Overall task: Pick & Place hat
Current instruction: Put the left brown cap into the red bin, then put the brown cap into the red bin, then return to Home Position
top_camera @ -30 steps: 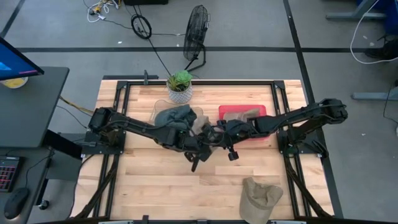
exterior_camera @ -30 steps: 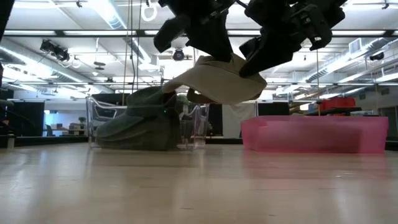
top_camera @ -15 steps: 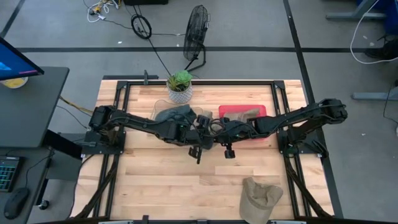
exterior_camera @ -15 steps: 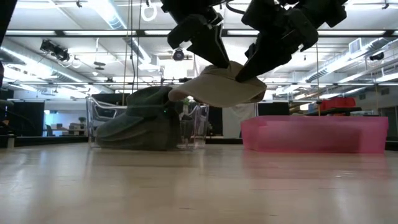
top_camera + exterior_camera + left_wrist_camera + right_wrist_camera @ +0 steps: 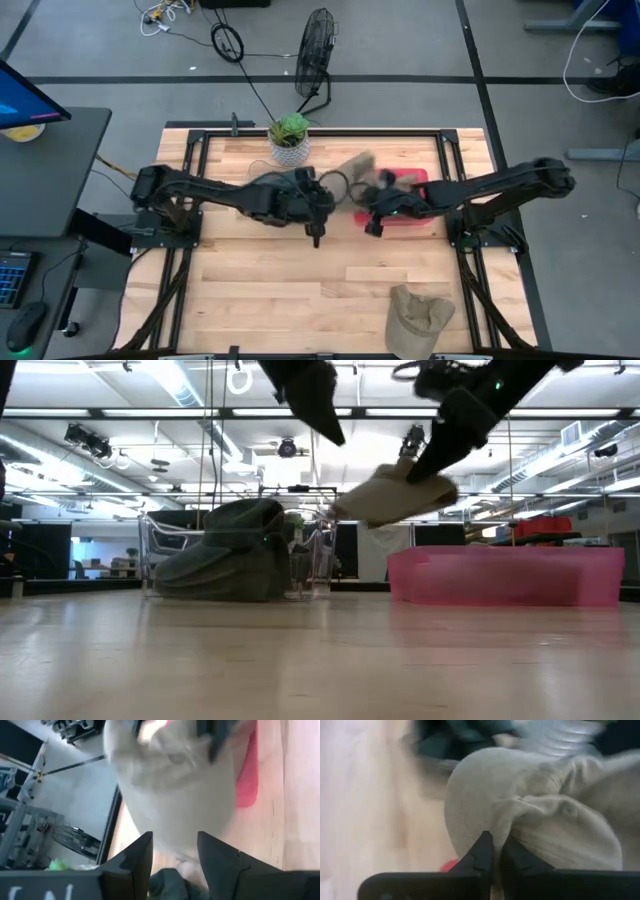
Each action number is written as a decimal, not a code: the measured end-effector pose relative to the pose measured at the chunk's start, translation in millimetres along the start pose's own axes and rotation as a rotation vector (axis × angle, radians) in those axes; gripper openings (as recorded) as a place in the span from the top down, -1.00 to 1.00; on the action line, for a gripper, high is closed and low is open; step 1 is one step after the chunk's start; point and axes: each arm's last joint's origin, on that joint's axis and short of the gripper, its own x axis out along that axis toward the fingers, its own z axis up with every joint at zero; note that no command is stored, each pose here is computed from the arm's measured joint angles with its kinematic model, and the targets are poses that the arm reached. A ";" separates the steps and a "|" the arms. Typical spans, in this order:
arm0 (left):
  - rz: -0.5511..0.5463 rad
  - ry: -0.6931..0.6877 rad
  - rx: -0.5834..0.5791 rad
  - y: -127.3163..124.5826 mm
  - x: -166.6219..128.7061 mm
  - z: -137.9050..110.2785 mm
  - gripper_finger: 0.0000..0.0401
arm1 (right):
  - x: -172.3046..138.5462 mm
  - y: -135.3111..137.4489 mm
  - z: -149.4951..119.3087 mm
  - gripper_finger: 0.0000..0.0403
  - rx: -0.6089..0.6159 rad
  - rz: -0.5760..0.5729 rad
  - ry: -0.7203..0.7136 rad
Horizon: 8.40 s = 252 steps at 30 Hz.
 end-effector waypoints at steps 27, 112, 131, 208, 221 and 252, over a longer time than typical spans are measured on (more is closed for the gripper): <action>0.069 -0.036 -0.202 50.9 -22.7 -1.3 0.30 | 7.8 -1.9 -89.4 0.92 0.665 -0.178 0.136; -0.521 -0.083 -0.222 76.1 3.1 -8.8 0.30 | -39.2 136.1 -53.6 0.87 0.639 0.357 0.789; -0.512 -0.102 -0.228 76.8 3.2 -7.0 0.30 | -128.9 -34.0 -26.9 0.96 0.810 -0.064 0.050; -0.467 -0.142 -0.278 99.0 -16.9 -8.8 0.30 | -11.9 -54.5 -5.2 0.96 0.302 -0.084 0.391; -0.432 -0.331 -0.257 129.0 -101.2 -50.7 0.30 | -123.5 -59.1 -7.0 0.98 0.139 0.191 -0.325; -0.214 -0.820 -0.381 56.0 -84.7 -263.5 0.30 | -98.5 -64.6 -138.0 0.98 0.214 0.180 -0.816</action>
